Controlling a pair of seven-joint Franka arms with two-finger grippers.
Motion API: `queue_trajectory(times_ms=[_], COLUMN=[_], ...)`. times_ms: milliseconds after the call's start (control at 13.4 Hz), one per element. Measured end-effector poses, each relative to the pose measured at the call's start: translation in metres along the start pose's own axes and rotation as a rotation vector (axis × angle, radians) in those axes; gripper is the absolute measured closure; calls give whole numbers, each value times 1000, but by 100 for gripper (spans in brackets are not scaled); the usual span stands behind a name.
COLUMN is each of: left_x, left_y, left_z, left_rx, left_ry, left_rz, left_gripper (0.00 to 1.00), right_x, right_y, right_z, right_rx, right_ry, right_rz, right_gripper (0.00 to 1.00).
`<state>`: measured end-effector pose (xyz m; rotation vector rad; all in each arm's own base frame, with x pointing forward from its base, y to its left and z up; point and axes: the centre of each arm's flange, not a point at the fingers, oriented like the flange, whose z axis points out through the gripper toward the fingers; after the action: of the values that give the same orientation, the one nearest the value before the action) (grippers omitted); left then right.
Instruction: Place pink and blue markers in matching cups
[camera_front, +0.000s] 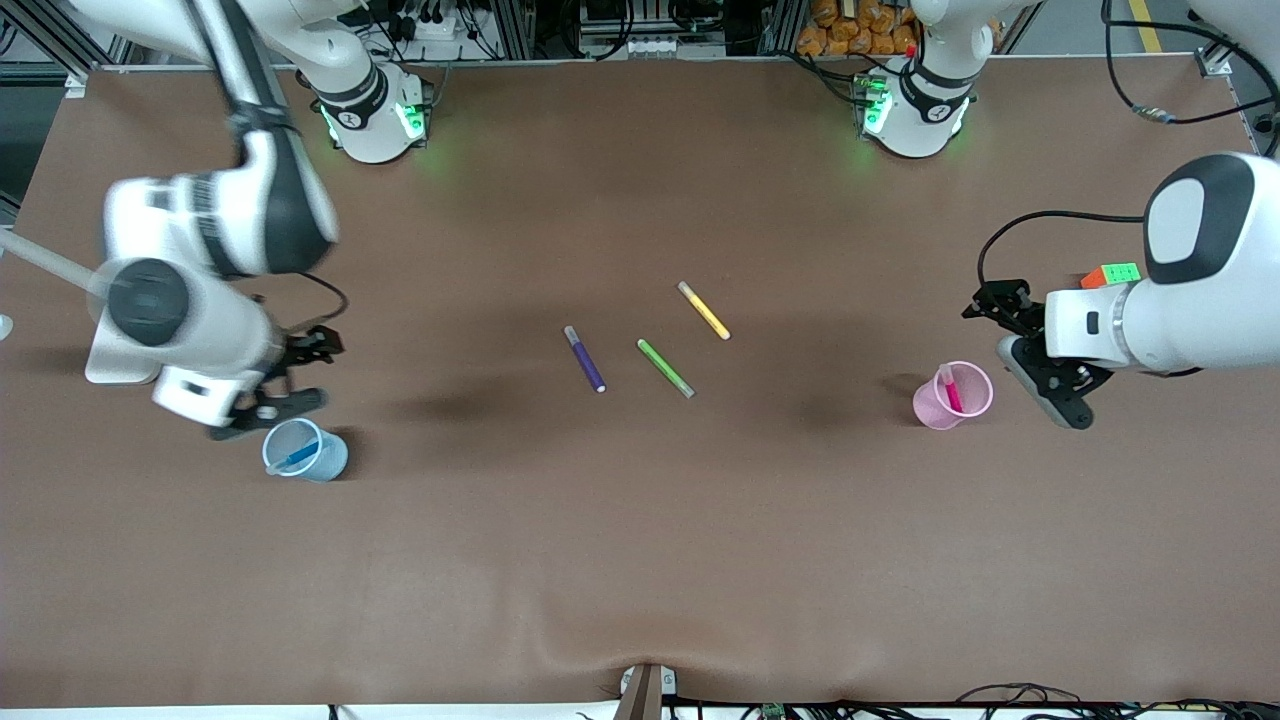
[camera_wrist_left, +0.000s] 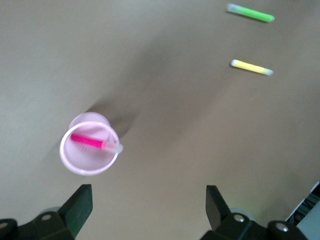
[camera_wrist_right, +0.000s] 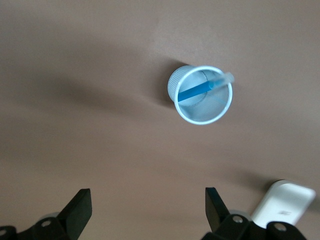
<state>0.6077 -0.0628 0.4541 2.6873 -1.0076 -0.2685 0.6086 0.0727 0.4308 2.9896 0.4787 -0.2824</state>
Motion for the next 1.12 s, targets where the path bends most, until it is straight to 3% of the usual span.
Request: queue_trajectory(times_ms=[149,447,596,1118], left_x=[1,-10,-15,-54], left_y=[11,8,6,44], left_z=[-19,-40,-53,-118], left_rx=[36,44,87,185], left_ry=[-4,-13,-16,13], left_rz=[-73,-272,-360,-487], left_gripper=[0,0,0,0], right_x=[-24,-67,-86,-148], right_y=[41,92,111,148], right_z=[-21,-57,-71,-122], right_rx=[61,94,102,199], right_ry=[44,95,112,155], right_rz=[84,188,242,351], right_gripper=[0,0,0,0])
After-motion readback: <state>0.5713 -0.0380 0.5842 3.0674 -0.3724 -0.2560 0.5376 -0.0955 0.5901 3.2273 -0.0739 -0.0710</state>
